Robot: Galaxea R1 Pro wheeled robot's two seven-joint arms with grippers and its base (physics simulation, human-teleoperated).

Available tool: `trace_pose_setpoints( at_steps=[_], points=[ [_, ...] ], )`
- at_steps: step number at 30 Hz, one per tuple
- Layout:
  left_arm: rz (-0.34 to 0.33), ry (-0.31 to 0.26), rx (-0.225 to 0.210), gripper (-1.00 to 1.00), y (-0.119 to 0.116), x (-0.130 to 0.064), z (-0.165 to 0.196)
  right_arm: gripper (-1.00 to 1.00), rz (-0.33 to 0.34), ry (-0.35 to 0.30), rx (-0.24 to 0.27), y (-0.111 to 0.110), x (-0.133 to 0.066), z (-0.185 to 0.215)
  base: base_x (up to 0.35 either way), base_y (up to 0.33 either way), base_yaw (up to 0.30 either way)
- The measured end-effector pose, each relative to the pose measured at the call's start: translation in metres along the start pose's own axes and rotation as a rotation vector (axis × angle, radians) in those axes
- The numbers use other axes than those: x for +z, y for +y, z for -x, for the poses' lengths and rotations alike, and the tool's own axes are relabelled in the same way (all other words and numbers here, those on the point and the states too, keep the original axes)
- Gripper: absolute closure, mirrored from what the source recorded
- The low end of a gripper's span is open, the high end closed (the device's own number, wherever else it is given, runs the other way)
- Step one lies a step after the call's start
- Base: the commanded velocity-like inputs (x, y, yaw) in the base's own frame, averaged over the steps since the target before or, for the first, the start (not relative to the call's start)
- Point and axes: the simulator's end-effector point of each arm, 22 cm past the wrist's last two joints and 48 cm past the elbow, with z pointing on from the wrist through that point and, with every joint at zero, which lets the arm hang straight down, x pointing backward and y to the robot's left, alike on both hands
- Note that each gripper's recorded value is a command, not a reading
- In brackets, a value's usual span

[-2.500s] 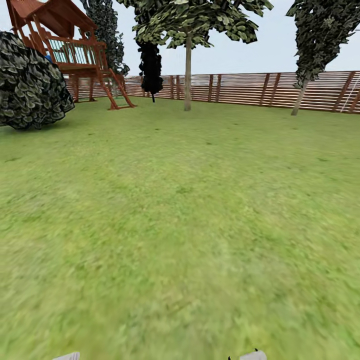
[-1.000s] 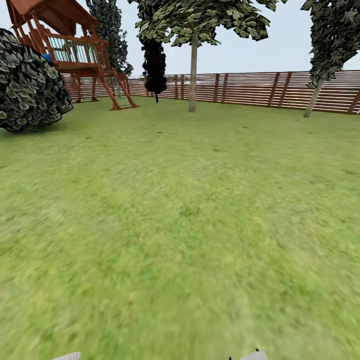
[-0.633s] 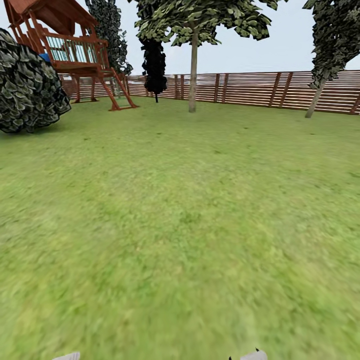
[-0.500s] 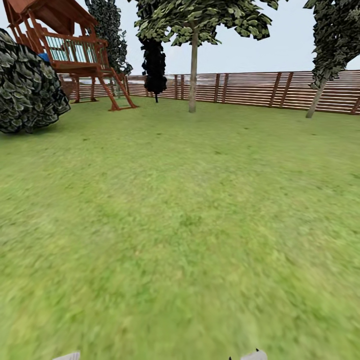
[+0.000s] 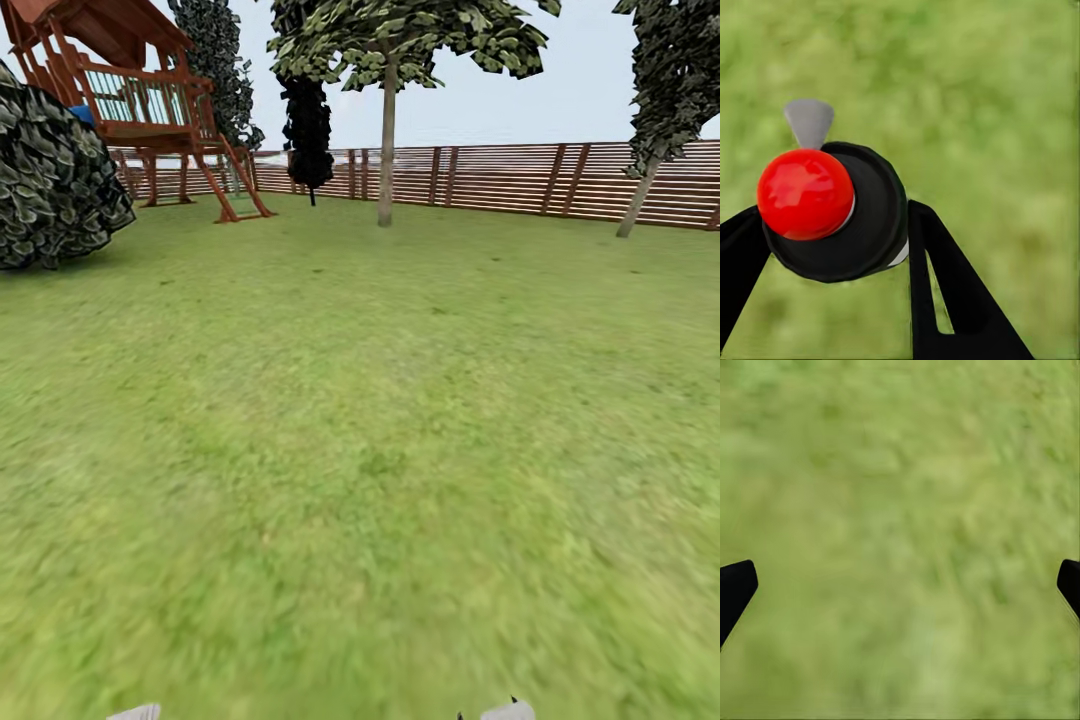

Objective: In the garden, pick up the pesticide atomizer on the floor and spray pesticide onto both trees until each tree trunk is fully covered.

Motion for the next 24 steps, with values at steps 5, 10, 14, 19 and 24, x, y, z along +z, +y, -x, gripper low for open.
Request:
trace_pose_setpoints(
  at_steps=[5,10,14,19,24],
  points=[
    [0.0,0.0,0.0,1.0,-0.0001,0.0,0.0,-1.0,0.0,0.0,0.0,-0.0001,0.0,-0.0001,0.339,0.0,0.0],
    [0.0,0.0,0.0,1.0,0.0002,0.0,0.0,-1.0,0.0,0.0,0.0,0.0001,0.0,0.0,0.339,0.0,0.0],
    [0.0,0.0,0.0,1.0,0.0,0.0,-0.0001,-1.0,0.0,0.0,0.0,0.0,0.0,0.0,0.339,0.0,0.0],
    [0.0,0.0,0.0,1.0,0.0002,0.0,0.0001,-1.0,0.0,0.0,0.0,0.0,0.0,0.0,0.339,0.0,0.0],
    [0.001,0.0,0.001,1.0,0.0006,0.0,0.0002,-1.0,0.0,0.0,0.0,0.0,0.0,0.0,0.339,0.0,0.0]
  ],
)
